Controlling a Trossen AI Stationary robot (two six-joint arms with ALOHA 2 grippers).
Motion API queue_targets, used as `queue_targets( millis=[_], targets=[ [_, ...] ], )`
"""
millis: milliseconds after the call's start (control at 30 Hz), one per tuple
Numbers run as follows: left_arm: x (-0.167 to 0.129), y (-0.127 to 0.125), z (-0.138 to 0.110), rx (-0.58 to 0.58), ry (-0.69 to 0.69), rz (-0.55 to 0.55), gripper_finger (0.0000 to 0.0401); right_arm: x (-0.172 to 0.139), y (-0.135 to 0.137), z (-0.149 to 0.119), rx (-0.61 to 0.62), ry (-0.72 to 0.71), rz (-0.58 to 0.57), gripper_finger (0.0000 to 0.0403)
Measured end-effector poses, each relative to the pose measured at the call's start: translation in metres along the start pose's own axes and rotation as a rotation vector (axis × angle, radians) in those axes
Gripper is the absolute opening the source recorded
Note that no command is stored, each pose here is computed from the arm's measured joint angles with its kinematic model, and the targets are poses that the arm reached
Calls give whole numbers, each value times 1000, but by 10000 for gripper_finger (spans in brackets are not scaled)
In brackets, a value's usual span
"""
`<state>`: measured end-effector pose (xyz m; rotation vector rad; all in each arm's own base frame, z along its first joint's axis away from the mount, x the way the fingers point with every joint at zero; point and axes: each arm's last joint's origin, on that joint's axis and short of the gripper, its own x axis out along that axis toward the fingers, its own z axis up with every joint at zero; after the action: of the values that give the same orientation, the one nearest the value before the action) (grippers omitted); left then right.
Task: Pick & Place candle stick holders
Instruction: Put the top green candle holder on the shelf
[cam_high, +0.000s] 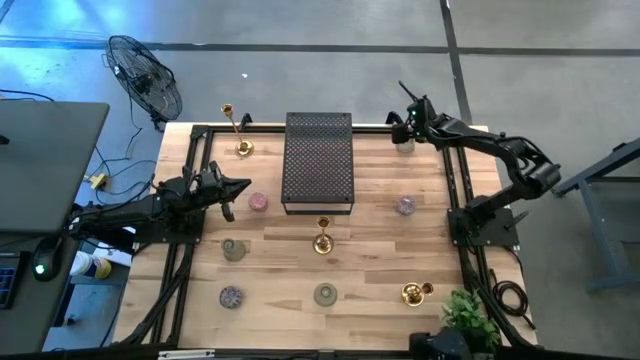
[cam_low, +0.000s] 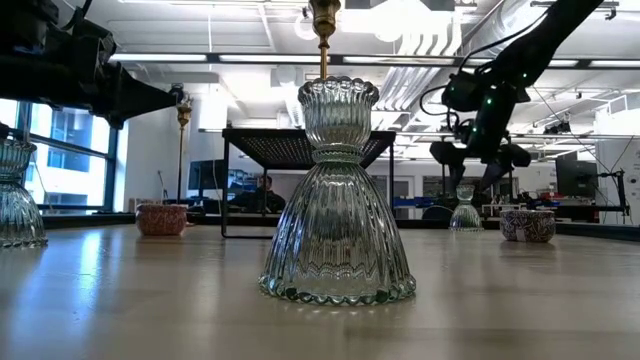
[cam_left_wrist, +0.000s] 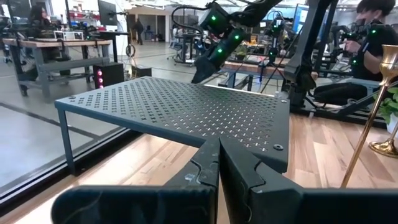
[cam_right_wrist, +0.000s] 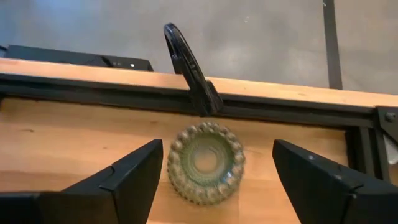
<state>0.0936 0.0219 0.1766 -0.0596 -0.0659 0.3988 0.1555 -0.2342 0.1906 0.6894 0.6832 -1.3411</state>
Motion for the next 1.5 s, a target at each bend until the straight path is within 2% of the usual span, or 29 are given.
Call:
queue_targets(
  millis=[233, 667, 867, 1033, 1233, 1333, 1500],
  targets=[
    [0, 0, -1, -15, 12, 0, 3, 6, 1, -2, -1, 13, -1, 288],
    [0, 0, -1, 4, 11, 3, 3, 6, 2, -3, -30, 30, 19, 181],
    [0, 0, -1, 4, 11, 3, 3, 0, 3, -4, -43, 34, 46, 163],
    [0, 0, -1, 4, 11, 3, 3, -30, 7, -3, -34, -4, 97, 169],
    [0, 0, -1, 4, 12, 3, 3, -84, 12, -4, -42, 9, 154, 165],
    [0, 0, -1, 3, 12, 3, 3, -118, 24, 7, -63, -8, 184, 168],
    [0, 0, -1, -11, 12, 3, 3, -165, 55, 36, -93, -102, 315, 167]
  ],
)
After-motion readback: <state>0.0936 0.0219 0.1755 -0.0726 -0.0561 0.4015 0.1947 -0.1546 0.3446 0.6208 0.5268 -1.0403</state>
